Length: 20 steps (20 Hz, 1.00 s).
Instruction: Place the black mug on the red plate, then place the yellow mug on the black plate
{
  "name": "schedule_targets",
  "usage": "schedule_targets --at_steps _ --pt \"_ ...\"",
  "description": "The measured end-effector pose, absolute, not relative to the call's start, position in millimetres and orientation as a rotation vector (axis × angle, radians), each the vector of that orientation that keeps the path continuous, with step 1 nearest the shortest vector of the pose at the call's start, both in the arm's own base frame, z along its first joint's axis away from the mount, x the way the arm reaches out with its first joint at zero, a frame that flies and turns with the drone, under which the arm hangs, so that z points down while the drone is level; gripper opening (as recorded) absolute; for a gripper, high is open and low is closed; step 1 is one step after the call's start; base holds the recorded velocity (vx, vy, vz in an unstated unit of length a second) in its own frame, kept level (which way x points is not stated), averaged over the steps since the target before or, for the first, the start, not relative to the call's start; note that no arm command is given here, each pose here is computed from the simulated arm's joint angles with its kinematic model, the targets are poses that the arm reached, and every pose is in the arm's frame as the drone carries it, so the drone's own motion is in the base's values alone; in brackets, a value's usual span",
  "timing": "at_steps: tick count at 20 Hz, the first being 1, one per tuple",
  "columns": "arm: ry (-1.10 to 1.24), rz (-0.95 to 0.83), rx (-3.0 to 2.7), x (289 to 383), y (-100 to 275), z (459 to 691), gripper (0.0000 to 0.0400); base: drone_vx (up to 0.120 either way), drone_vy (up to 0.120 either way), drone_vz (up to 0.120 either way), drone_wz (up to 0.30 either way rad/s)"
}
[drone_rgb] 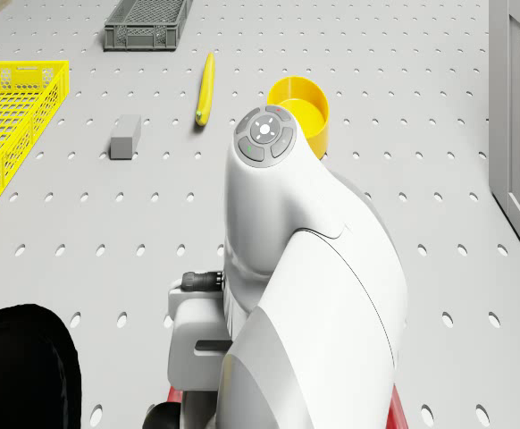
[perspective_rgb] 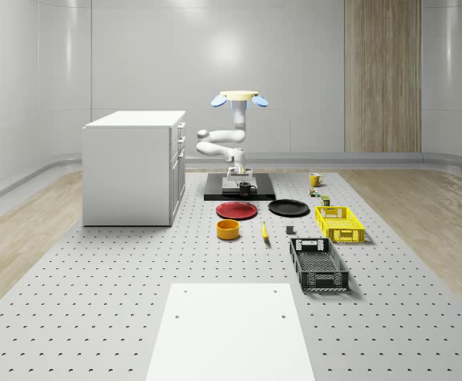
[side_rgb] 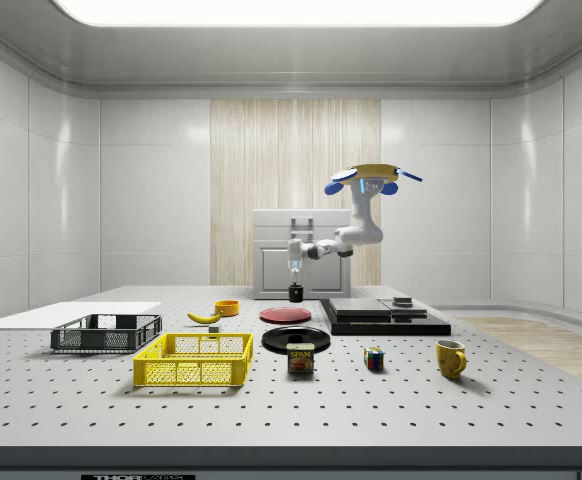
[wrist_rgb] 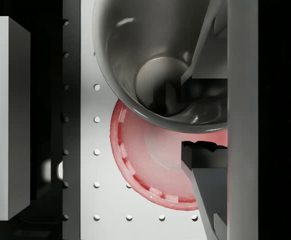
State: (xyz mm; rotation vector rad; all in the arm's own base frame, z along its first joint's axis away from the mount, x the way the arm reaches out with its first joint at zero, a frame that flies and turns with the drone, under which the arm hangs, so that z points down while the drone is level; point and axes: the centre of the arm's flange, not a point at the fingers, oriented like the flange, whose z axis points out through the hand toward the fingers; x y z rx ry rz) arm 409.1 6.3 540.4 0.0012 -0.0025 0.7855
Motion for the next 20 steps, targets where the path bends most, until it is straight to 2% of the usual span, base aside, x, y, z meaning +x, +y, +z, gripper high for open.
schedule_targets --at_steps 4,8,13,20 --pt "-0.003 0.785 0.001 430.0 8.2 540.8 0.011 0.0 0.0 0.0 0.0" --pt "-0.003 0.785 0.002 442.3 20.0 541.0 0.011 0.0 0.0 0.0 0.0" --pt "-0.003 0.785 0.002 449.3 42.5 541.2 0.011 0.0 0.0 0.0 0.0" --pt "-0.003 0.786 0.002 453.1 65.4 544.2 0.011 0.0 0.0 0.0 0.0"
